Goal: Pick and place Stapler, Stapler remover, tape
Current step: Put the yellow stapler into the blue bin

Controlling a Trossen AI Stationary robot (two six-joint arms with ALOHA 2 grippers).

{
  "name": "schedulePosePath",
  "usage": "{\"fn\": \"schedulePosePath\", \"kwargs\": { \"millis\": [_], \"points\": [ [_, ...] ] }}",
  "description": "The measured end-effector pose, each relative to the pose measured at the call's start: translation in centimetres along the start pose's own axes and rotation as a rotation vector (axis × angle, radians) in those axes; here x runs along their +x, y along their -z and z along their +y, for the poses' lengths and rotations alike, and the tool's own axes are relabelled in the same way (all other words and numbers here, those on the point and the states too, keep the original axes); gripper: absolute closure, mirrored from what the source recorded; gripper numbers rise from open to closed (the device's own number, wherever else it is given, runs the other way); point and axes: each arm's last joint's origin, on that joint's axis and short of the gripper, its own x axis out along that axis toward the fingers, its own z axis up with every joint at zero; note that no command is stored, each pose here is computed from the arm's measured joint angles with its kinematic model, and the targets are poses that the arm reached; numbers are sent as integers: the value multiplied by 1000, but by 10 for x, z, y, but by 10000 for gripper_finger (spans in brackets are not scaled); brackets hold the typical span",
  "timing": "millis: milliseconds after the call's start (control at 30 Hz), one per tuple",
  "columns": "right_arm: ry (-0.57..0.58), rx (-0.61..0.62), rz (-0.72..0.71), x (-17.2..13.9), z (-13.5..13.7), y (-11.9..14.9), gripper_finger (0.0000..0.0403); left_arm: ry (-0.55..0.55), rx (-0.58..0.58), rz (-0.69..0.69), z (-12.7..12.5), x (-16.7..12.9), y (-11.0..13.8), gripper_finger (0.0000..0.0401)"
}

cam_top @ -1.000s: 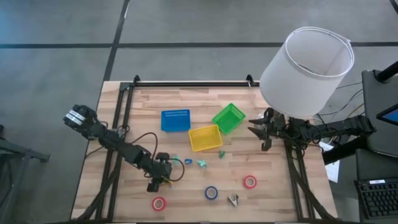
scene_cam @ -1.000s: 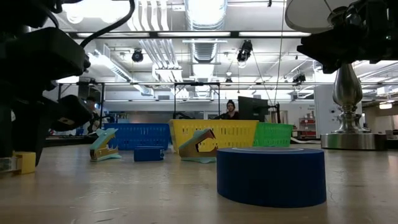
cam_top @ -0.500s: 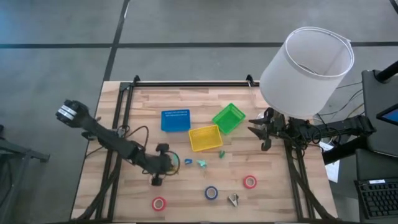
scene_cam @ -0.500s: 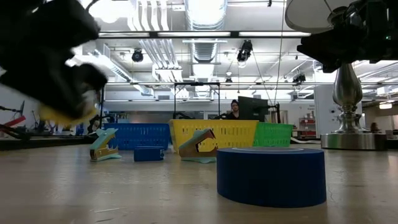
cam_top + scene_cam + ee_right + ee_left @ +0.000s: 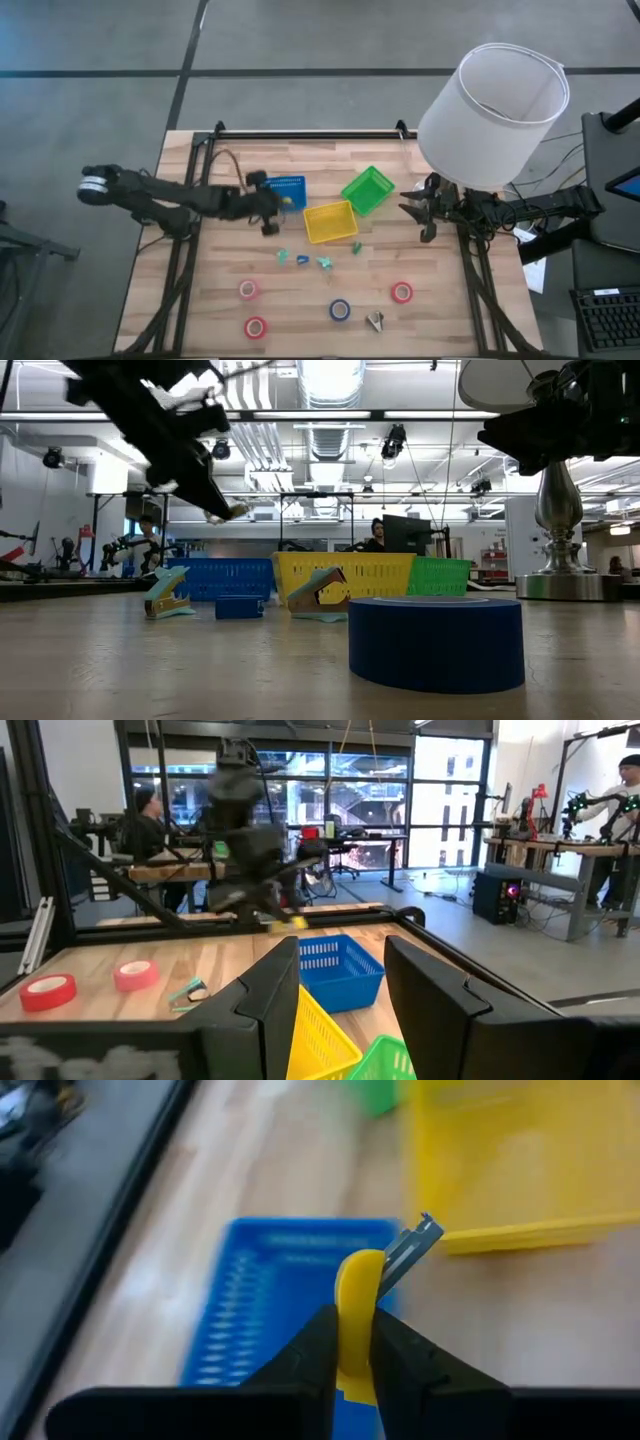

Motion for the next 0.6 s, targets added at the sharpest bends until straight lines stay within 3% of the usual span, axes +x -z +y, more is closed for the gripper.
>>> {"fn": "schedulePosePath", "kwargs": {
  "millis": [233,467,600],
  "points": [
    [0,21,0,0,0,0,264,-82,-56,152,40,33,18,350],
    [0,49,6,0,0,1,268,-51,-41,282,42,57,38,346],
    [0,55,11,0,0,1,263,-46,-10,290,38,69,40,329]
  ]
}}
